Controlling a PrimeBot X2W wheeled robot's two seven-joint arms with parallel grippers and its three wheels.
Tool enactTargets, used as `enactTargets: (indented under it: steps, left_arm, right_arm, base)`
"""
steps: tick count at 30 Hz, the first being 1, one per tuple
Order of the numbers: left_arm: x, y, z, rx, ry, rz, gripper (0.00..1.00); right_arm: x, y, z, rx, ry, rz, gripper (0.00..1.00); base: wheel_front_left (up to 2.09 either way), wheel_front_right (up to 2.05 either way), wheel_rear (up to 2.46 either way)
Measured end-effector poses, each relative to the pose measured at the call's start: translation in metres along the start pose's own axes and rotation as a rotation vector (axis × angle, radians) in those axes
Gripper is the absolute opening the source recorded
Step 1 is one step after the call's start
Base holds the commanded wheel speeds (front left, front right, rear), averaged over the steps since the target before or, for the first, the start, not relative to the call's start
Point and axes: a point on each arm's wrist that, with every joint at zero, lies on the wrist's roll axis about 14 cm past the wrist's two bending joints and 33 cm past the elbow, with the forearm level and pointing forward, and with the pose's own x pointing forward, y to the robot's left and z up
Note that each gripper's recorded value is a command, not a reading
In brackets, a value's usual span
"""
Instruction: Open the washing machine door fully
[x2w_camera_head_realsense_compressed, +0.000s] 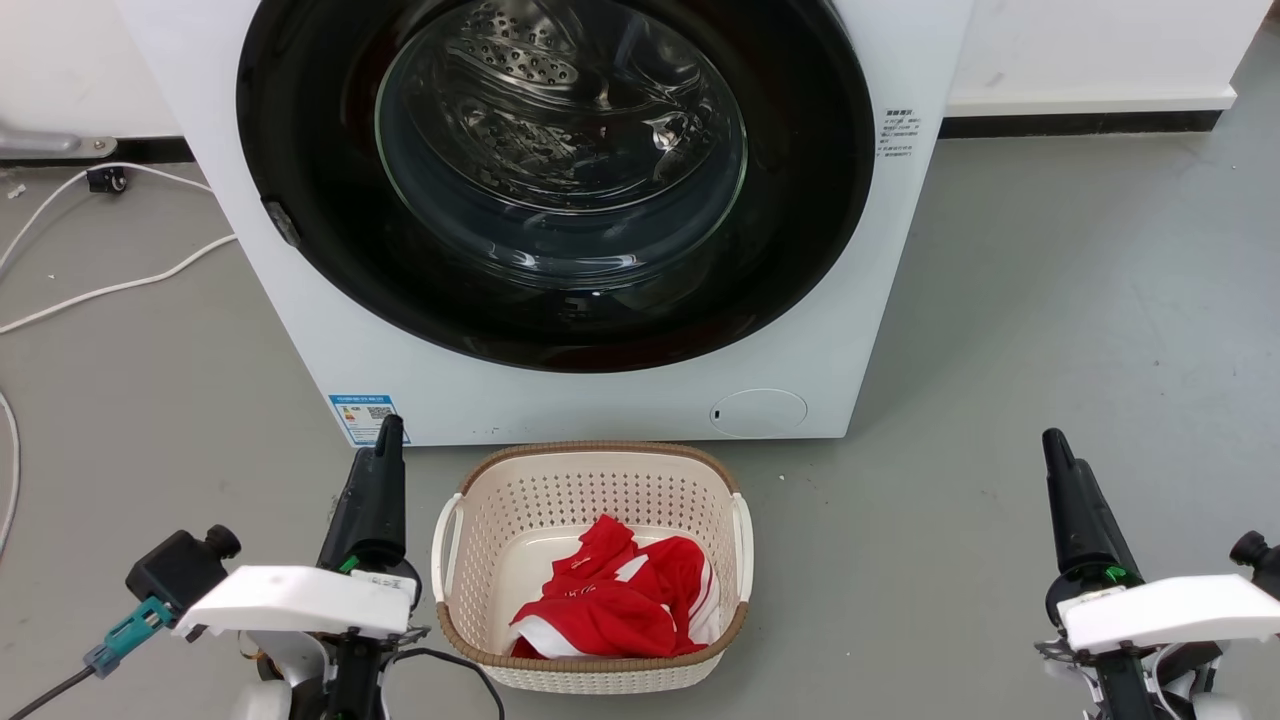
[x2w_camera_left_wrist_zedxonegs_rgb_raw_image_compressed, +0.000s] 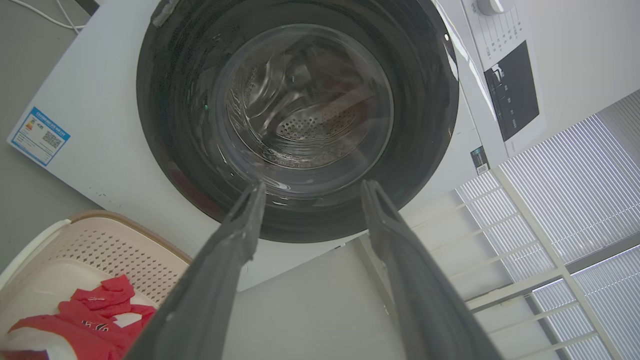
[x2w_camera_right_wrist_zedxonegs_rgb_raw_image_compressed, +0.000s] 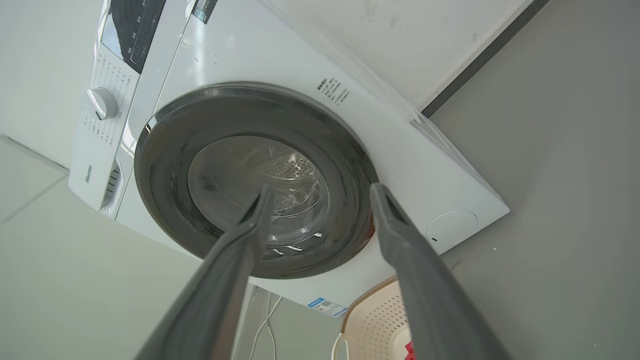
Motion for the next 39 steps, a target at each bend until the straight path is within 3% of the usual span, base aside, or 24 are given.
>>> enactTargets:
  steps: [15,39]
  left_arm:
    - [0.0,-0.013,-0.005,0.284,0.001,-0.048,1.0]
    - [-0.002,-0.018,-0.013,0.624,0.0,-0.081,1.0]
  right_arm:
    - [-0.002,0.014,-0.002,-0.299,-0.006,0.055,1.0]
    - [-0.004,0.022,-0.008,-0.639,-0.001,0.106,1.0]
  base:
    - [0.0,0.0,0.0]
    - [0.0,0.0,0.0]
